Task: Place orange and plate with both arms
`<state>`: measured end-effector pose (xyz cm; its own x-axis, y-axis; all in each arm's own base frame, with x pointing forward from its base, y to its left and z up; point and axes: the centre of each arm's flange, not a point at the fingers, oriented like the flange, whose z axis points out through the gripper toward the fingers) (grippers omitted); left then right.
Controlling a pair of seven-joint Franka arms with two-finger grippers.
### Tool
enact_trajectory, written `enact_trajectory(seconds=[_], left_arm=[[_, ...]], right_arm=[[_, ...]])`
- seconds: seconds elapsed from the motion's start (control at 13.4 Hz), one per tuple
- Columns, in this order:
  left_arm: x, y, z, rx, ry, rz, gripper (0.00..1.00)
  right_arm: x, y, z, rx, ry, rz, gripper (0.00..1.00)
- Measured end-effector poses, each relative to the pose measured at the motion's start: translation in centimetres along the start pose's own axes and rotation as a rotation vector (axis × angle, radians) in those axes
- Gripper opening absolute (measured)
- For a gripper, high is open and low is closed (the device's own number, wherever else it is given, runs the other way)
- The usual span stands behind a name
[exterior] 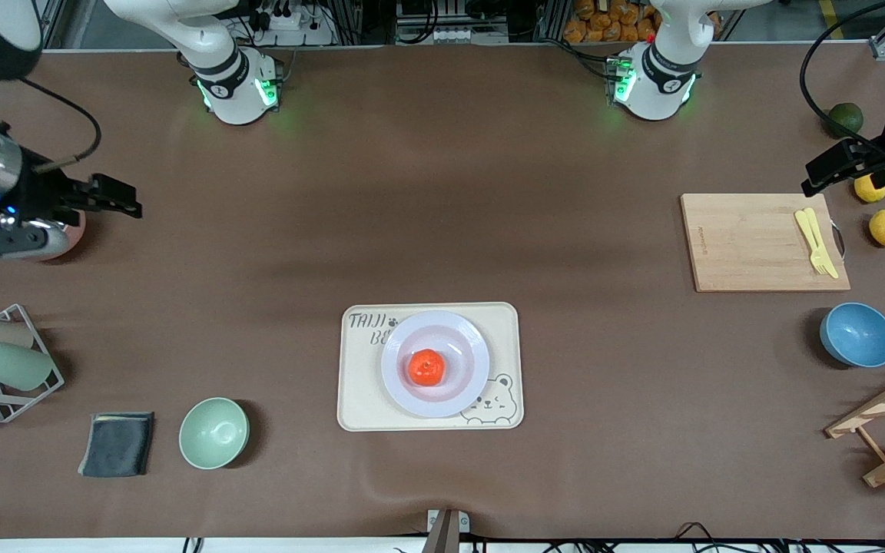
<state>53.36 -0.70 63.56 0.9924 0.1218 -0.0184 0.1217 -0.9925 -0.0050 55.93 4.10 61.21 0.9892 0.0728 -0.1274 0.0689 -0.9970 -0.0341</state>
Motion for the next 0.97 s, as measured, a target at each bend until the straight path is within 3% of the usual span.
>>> enact_trajectory(seconds=[0.22,0.6,0.97], left_arm=[[-0.1,0.0,-0.3,-0.001,0.006,0.001,1.0],[-0.1,0.0,-0.5,-0.001,0.01,0.0,1.0],[0.1,0.0,-1.1,0.007,0.026,0.001,1.0]], right_arm=[[-2.0,2.6,-2.4,-0.009,0.037,0.101,1.0],[-2.7,8.0,-2.2,0.01,0.032,0.321,1.0],[-4.3,7.8,-4.1,0.015,0.066,0.336,1.0]])
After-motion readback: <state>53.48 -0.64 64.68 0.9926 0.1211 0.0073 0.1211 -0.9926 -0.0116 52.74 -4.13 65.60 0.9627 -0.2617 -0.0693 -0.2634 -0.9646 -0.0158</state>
